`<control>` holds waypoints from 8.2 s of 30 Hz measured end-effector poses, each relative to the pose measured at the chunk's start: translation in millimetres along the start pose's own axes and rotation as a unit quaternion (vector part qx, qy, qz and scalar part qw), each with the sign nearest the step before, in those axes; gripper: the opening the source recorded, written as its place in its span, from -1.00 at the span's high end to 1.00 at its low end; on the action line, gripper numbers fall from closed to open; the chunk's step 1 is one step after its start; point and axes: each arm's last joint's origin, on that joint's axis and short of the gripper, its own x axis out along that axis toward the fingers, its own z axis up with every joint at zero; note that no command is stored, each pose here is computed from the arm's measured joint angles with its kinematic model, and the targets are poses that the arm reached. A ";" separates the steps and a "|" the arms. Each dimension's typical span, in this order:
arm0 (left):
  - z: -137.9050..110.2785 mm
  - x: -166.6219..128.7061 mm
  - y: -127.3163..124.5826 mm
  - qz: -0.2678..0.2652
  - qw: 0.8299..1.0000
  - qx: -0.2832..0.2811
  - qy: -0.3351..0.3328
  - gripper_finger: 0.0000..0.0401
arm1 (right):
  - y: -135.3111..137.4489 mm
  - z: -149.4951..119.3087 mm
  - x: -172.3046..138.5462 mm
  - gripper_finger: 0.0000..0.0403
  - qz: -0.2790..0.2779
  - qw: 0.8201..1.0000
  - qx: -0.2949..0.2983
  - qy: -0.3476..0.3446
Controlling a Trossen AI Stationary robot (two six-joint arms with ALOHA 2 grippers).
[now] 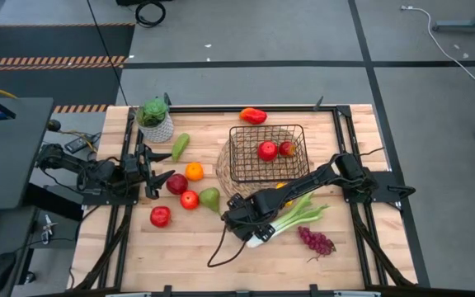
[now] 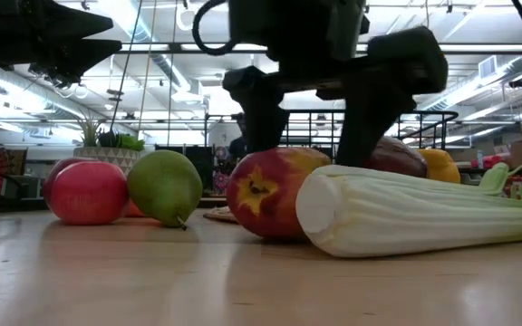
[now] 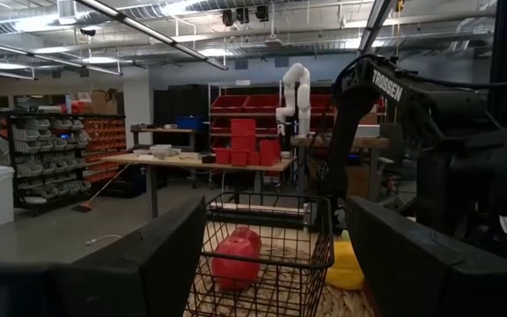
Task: Build produce basket
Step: Put the dark apple into the black wire basket
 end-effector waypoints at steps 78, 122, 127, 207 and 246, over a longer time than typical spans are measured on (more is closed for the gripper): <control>0.0 0.0 0.0 0.000 1.000 0.000 0.000 -0.40 | -31.6 -12.4 -8.4 -0.54 -0.019 0.995 0.102 0.007; 0.0 0.0 0.0 0.000 1.000 0.000 0.000 -0.40 | -47.8 -60.4 -185.3 -0.54 -0.110 0.928 0.352 0.051; 0.1 0.0 0.0 0.000 1.000 0.000 0.000 -0.40 | -37.1 -78.9 -185.6 -0.54 -0.130 0.917 0.371 0.063; 0.0 0.0 0.0 0.000 1.000 0.000 0.000 -0.40 | 22.6 -229.7 -146.5 -0.55 -0.241 0.810 0.466 -0.262; 0.1 0.0 0.0 0.000 1.000 0.000 0.000 -0.40 | 3.9 -247.3 -151.9 -0.55 -0.199 0.632 0.670 -0.335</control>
